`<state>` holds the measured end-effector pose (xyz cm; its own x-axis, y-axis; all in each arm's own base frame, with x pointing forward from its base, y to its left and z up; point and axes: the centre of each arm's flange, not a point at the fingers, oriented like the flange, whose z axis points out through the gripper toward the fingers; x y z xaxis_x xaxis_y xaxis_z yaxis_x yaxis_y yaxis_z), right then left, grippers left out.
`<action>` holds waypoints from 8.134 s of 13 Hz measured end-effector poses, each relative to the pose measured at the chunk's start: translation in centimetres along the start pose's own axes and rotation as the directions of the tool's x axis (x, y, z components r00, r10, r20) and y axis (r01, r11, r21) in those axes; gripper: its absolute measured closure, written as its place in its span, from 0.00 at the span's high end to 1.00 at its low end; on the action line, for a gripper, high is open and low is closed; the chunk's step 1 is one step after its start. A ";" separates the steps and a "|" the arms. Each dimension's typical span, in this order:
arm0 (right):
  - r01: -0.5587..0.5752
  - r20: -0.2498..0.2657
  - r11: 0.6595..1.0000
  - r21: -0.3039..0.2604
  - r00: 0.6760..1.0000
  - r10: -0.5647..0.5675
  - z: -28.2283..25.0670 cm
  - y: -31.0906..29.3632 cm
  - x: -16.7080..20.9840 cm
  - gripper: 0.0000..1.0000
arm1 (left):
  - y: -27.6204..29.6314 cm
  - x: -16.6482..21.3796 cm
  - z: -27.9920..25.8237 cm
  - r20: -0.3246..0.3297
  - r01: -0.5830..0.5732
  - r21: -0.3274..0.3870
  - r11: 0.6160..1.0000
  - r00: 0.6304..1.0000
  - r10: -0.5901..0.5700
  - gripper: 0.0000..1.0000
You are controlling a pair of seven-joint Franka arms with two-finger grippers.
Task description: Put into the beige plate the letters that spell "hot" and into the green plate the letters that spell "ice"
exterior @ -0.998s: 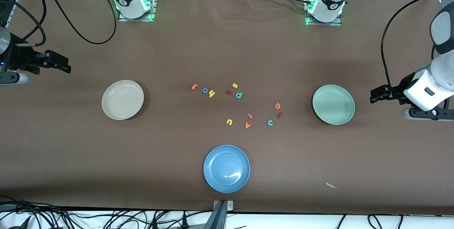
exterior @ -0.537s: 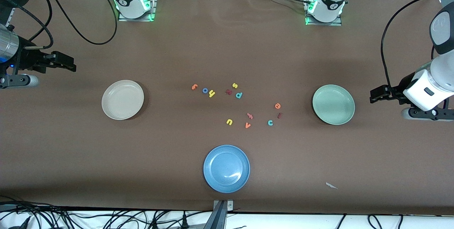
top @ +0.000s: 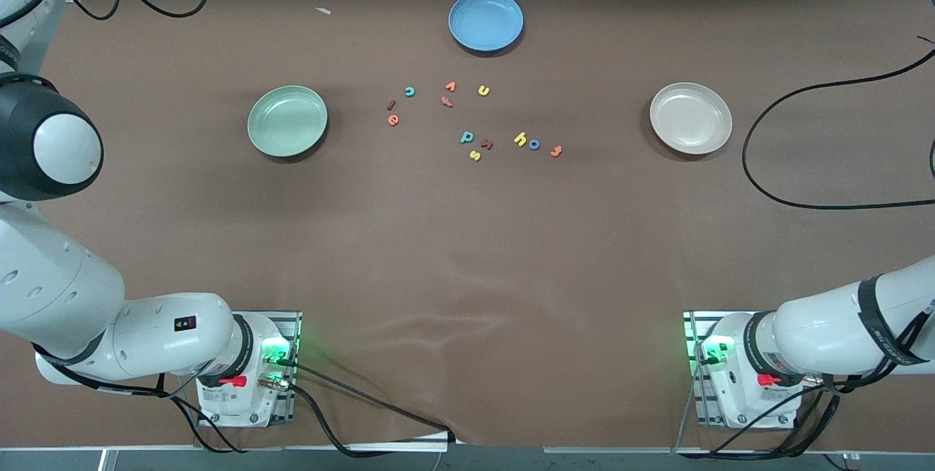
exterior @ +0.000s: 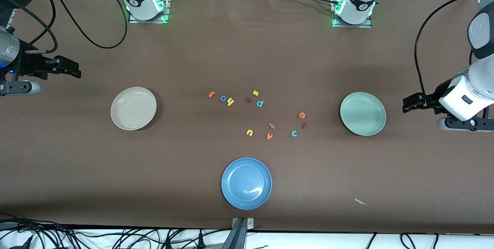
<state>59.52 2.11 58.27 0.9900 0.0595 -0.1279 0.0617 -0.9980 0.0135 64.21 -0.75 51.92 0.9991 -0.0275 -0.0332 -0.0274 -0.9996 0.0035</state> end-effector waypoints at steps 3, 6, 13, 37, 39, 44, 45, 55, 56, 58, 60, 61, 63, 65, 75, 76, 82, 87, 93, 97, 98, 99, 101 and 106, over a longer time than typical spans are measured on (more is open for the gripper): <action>-0.004 -0.001 1.000 -0.006 1.000 0.004 -0.1 0.2 0.0 1.00 | 0.0 0.0 0.0 -0.002 0.000 0.000 1.000 1.000 0.000 1.00; -0.004 0.000 1.000 -0.009 1.000 0.004 -0.1 0.3 -0.1 1.00 | 0.0 0.1 0.0 -0.005 0.000 0.000 1.000 1.000 0.000 1.00; -0.001 -0.001 1.000 -0.009 1.000 0.001 -0.1 0.1 0.0 1.00 | 0.0 0.1 0.0 -0.009 0.000 0.000 1.000 1.000 0.000 1.00; 0.006 0.033 1.000 -0.002 0.999 -0.006 1.9 -0.3 -1.3 1.00 | 0.0 0.2 0.3 -0.007 0.000 -0.001 1.000 1.000 0.000 1.00; 0.007 0.041 1.000 -0.002 0.999 -0.006 2.1 -0.3 -1.4 1.00 | 0.0 0.2 0.4 -0.006 0.000 -0.001 1.000 1.000 0.000 1.00; 0.032 0.049 0.999 0.000 0.998 -0.032 2.5 -0.3 -1.4 1.00 | 0.0 0.1 0.5 -0.004 -0.001 -0.001 1.000 1.000 0.001 1.00; 0.033 0.049 0.999 0.001 0.998 -0.033 2.5 -0.3 -1.4 1.00 | 0.0 0.1 0.5 -0.004 -0.001 -0.001 1.000 1.000 0.001 1.00; 0.036 0.058 0.999 0.002 0.998 -0.036 2.6 -0.3 -1.5 1.00 | 0.0 0.1 0.5 -0.004 -0.001 -0.001 1.000 1.000 0.001 1.00; 0.036 0.059 0.999 0.002 0.998 -0.036 2.6 -0.3 -1.5 1.00 | 0.0 0.1 0.5 -0.004 -0.001 -0.001 1.000 1.000 0.001 1.00; 0.035 0.059 0.999 0.003 0.998 -0.035 2.6 -0.3 -1.5 1.00 | 0.0 0.1 0.5 -0.004 0.000 -0.001 1.000 1.000 0.000 1.00; 0.034 0.059 0.999 0.003 0.998 -0.034 2.6 -0.2 -1.5 1.00 | 0.0 0.1 0.5 -0.004 0.000 -0.001 1.000 1.000 0.000 1.00; 0.034 0.059 0.999 0.003 0.998 -0.034 2.6 -0.2 -1.5 1.00 | 0.0 0.1 0.6 -0.003 0.000 -0.001 1.000 1.000 0.000 1.00; 0.034 0.059 0.999 0.003 0.998 -0.034 2.6 -0.2 -1.5 1.00 | 0.0 0.1 0.7 -0.001 0.000 -0.001 1.000 1.000 0.000 1.00; 0.034 0.061 0.999 0.003 0.998 -0.035 2.6 -0.2 -1.5 1.00 | 0.0 0.1 0.7 0.000 0.000 -0.001 1.000 1.000 0.000 1.00; 0.035 0.068 0.999 0.003 0.997 -0.035 3.0 -0.2 -1.5 1.00 | 0.0 0.1 0.7 0.000 0.000 -0.001 1.000 1.000 0.000 1.00; 0.035 0.069 0.999 0.003 0.997 -0.035 3.0 -0.2 -1.5 1.00 | 0.0 0.1 0.7 0.000 0.000 -0.001 1.000 1.000 0.000 1.00; 0.035 0.072 0.999 0.004 0.997 -0.035 3.2 -0.2 -1.5 1.00 | 0.0 0.1 0.7 0.000 0.000 -0.001 1.000 1.000 0.000 1.00; 0.035 0.073 0.999 0.004 0.997 -0.035 3.3 -0.3 -1.5 1.00 | 0.0 0.1 0.7 0.000 0.000 -0.001 1.000 1.000 0.000 1.00; 0.015 0.024 1.000 0.004 1.000 -0.015 5.3 -5.1 -0.6 1.00 | 0.2 0.1 0.7 -0.001 -0.004 -0.001 1.000 1.000 0.004 1.00; -0.016 -0.001 1.000 0.004 1.000 0.016 7.0 -9.7 -0.6 1.00 | 2.4 0.2 0.9 0.000 -0.021 -0.002 1.000 1.000 0.021 1.00; -0.023 -0.009 1.000 0.009 1.000 0.023 7.2 -10.2 -0.5 1.00 | 3.5 0.3 1.4 0.008 -0.023 -0.003 1.000 1.000 0.023 1.00; -0.032 -0.017 0.999 0.022 0.999 0.033 7.5 -10.8 -0.3 1.00 | 4.7 0.5 2.2 0.020 -0.025 -0.004 1.000 0.999 0.025 1.00; -0.048 -0.023 0.998 0.049 0.999 0.049 8.6 -12.6 0.2 1.00 | 7.6 1.0 4.2 0.039 -0.022 -0.008 1.000 0.999 0.022 1.00; -0.097 -0.014 0.991 0.090 0.995 0.099 13.0 -19.6 1.4 1.00 | 14.5 2.1 11.1 0.080 0.039 -0.016 0.999 0.996 -0.037 1.00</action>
<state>58.08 21.44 44.91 0.9930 -0.0389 -0.1119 -0.0463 -0.9969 -0.0636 65.57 -15.36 40.80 0.9936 0.0099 -0.1127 0.0120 -0.9998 0.0186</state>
